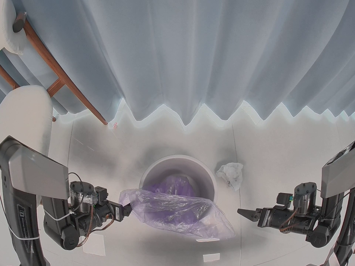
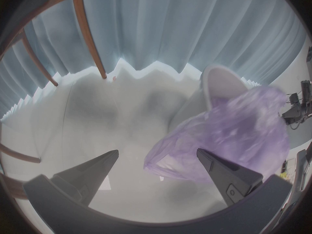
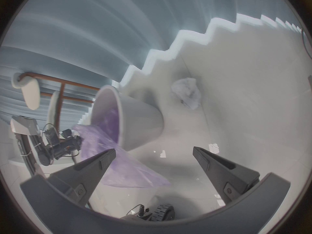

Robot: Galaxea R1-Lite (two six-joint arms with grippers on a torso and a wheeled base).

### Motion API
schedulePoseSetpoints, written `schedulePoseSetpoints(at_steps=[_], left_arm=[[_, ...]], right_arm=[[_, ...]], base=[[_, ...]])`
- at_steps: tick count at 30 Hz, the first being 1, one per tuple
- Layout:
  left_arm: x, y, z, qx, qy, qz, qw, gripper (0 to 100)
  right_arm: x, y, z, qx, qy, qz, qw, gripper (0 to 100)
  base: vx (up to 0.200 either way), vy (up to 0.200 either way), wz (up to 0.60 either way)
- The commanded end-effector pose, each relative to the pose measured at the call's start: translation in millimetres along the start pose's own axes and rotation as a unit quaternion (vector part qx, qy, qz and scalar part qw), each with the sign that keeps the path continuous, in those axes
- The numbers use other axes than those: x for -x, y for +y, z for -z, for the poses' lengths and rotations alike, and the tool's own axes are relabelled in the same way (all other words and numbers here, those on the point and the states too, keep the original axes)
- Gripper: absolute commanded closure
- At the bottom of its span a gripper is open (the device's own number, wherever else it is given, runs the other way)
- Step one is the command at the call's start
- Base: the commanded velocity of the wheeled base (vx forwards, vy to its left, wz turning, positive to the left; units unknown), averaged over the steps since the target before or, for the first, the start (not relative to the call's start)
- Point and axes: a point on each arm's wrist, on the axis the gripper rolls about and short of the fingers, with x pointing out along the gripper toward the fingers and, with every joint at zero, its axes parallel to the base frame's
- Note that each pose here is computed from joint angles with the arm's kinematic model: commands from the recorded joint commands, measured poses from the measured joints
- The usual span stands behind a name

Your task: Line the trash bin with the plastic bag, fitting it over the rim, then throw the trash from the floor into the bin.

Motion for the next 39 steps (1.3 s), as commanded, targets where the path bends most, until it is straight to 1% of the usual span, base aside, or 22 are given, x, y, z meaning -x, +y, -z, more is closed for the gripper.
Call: schedulePoseSetpoints(at_steps=[1,2,5,7,10,12,15,18,19,21,23,25,26,27,28,29,31,33,36,37,38,39], left_arm=[[40.5,-5.7,-36.4,-0.005,-0.077,0.04,0.9963,0],[61.9,-6.9,-54.3,-0.007,-0.122,0.056,0.9909,0],[85.3,-8.6,-63.4,-0.018,-0.154,0.099,0.983,0],[99.7,-13.0,-68.1,-0.027,-0.174,0.134,0.9752,0],[109.2,-19.2,-75.1,-0.033,-0.193,0.176,0.9648,0],[105.9,-17.5,-81.4,-0.03,-0.195,0.201,0.9595,0],[102.5,-4.3,-94.5,-0.008,-0.211,0.22,0.9522,0],[100.0,0.9,-116.6,0.025,-0.244,0.236,0.9404,0],[98.7,-0.1,-125.8,0.037,-0.256,0.243,0.9348,0],[96.7,-4.7,-147.5,0.06,-0.287,0.263,0.9191,0],[96.4,-13.8,-165.0,0.07,-0.31,0.287,0.9036,0],[98.0,-19.5,-179.2,0.082,-0.331,0.298,0.8915,0],[99.2,-24.5,-190.4,0.098,-0.346,0.308,0.8807,0],[99.5,-25.0,-192.3,0.1,-0.349,0.309,0.879,0],[101.8,-33.6,-206.8,0.12,-0.369,0.325,0.8626,0],[104.9,-38.8,-216.1,0.135,-0.387,0.331,0.8498,0],[108.4,-43.0,-223.4,0.149,-0.404,0.338,0.8365,0],[109.9,-46.2,-224.8,0.149,-0.405,0.346,0.8329,0],[106.1,-42.5,-224.7,0.136,-0.4,0.352,0.8353,0],[104.5,-41.4,-224.7,0.131,-0.396,0.357,0.8358,0],[98.6,-35.1,-223.2,0.106,-0.38,0.377,0.8378,0],[95.2,-32.5,-221.0,0.092,-0.37,0.387,0.8395,0]], right_arm=[[30.3,23.5,-21.0,0.025,-0.052,-0.091,0.9941,0],[38.8,28.7,-26.6,0.032,-0.065,-0.119,0.9903,0],[47.3,33.8,-31.6,0.041,-0.07,-0.156,0.9844,0],[55.1,37.4,-35.5,0.049,-0.076,-0.184,0.9789,0],[64.0,42.8,-41.2,0.063,-0.086,-0.217,0.9704,0],[62.6,46.8,-48.5,0.072,-0.101,-0.227,0.966,0],[56.7,51.3,-62.2,0.079,-0.124,-0.237,0.9605,0],[53.2,44.7,-76.1,0.071,-0.144,-0.23,0.9598,0],[52.4,41.5,-79.4,0.071,-0.149,-0.229,0.9594,0],[54.7,34.7,-86.2,0.063,-0.158,-0.224,0.9598,0],[54.5,31.8,-86.6,0.058,-0.15,-0.231,0.9595,0],[56.1,32.9,-90.9,0.057,-0.157,-0.236,0.9573,0],[55.5,33.1,-92.6,0.058,-0.16,-0.237,0.9566,0],[55.2,32.7,-93.0,0.058,-0.16,-0.236,0.9567,0],[55.1,30.6,-94.0,0.057,-0.162,-0.232,0.9573,0],[55.1,29.6,-93.5,0.055,-0.162,-0.23,0.9581,0],[56.3,29.7,-92.9,0.055,-0.162,-0.23,0.9581,0],[59.3,32.5,-92.8,0.06,-0.165,-0.235,0.9561,0],[70.7,44.4,-107.5,0.081,-0.202,-0.255,0.9421,0],[71.6,46.6,-111.4,0.085,-0.208,-0.259,0.9393,0],[70.9,52.5,-124.8,0.092,-0.224,-0.268,0.9328,0],[70.4,55.1,-130.8,0.094,-0.228,-0.27,0.9308,0]], base=[[0.0,0.0,0.0],[0.0,0.0,0.0],[0.0,0.0,0.0],[0.0,0.0,0.0],[0.0,0.0,0.0],[0.0,0.0,0.0],[0.0,0.0,0.0],[0.0,0.0,0.0],[0.0,0.0,0.0],[0.0,0.0,0.0],[0.0,0.0,0.0],[0.0,0.0,0.0],[0.0,0.0,0.0],[0.0,0.0,0.0],[0.0,0.0,0.0],[0.0,0.0,0.0],[0.0,0.0,0.0],[0.0,0.0,0.0],[0.0,0.0,0.0],[0.0,0.0,0.0],[0.0,0.0,0.0],[0.0,0.0,0.0]])
